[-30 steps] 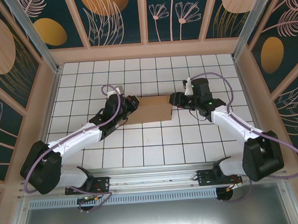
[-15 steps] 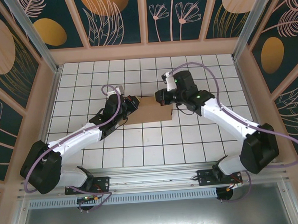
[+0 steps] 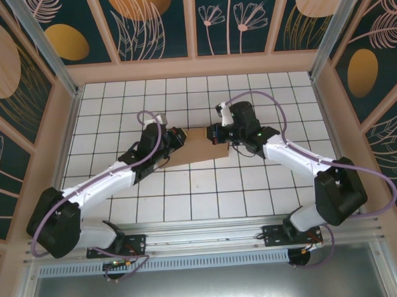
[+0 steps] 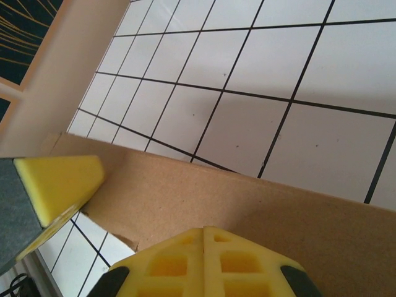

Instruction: Fold the paper box

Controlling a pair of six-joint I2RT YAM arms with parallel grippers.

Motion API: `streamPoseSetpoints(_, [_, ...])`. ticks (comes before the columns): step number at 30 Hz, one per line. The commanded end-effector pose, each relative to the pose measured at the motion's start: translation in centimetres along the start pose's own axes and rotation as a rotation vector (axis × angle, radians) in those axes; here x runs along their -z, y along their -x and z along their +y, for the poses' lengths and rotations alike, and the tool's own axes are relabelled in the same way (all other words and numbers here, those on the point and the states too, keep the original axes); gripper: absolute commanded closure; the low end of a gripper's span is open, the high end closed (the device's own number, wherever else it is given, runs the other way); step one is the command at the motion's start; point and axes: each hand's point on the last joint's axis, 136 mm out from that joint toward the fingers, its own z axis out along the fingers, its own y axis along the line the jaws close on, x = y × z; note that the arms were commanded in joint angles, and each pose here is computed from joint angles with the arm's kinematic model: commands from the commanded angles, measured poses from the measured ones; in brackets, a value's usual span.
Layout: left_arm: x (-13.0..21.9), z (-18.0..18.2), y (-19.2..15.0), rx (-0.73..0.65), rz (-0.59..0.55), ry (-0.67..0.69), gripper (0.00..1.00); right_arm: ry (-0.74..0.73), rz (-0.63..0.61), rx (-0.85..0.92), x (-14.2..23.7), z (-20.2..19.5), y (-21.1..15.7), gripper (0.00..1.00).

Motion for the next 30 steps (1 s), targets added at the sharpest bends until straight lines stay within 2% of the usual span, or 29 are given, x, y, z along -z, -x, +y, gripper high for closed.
streamPoseSetpoints(1, [2.4, 1.8, -0.2, -0.103, 0.028, 0.127, 1.0, -0.081, 0.066, -0.063, -0.4, -2.5, -2.8, 0.95])
streamPoseSetpoints(5, [5.9, 1.3, 2.5, -0.132, -0.078, 0.145, 1.0, -0.091, 0.07, -0.068, -0.4, -2.7, -3.0, 0.95])
streamPoseSetpoints(11, [8.7, 4.3, 1.5, -0.097, -0.043, 0.235, 1.0, -0.11, 0.076, -0.065, -0.4, -3.1, -3.2, 0.94])
streamPoseSetpoints(16, [10.0, 5.9, 1.9, -0.085, -0.054, 0.301, 0.8, -0.1, 0.077, -0.064, -0.6, -2.9, -3.4, 0.94])
streamPoseSetpoints(22, [9.1, 6.8, 2.6, -0.023, -0.007, 0.27, 0.61, -0.09, 0.084, -0.067, -1.0, -2.7, -3.8, 0.94])
streamPoseSetpoints(25, [8.7, 7.4, 2.5, -0.018, 0.006, 0.286, 0.57, -0.087, 0.086, -0.066, -1.1, -2.5, -3.7, 0.94])
streamPoseSetpoints(30, [8.5, 8.6, 2.3, 0.007, 0.006, 0.299, 0.57, -0.082, 0.088, -0.063, -1.2, -2.3, -3.7, 0.94])
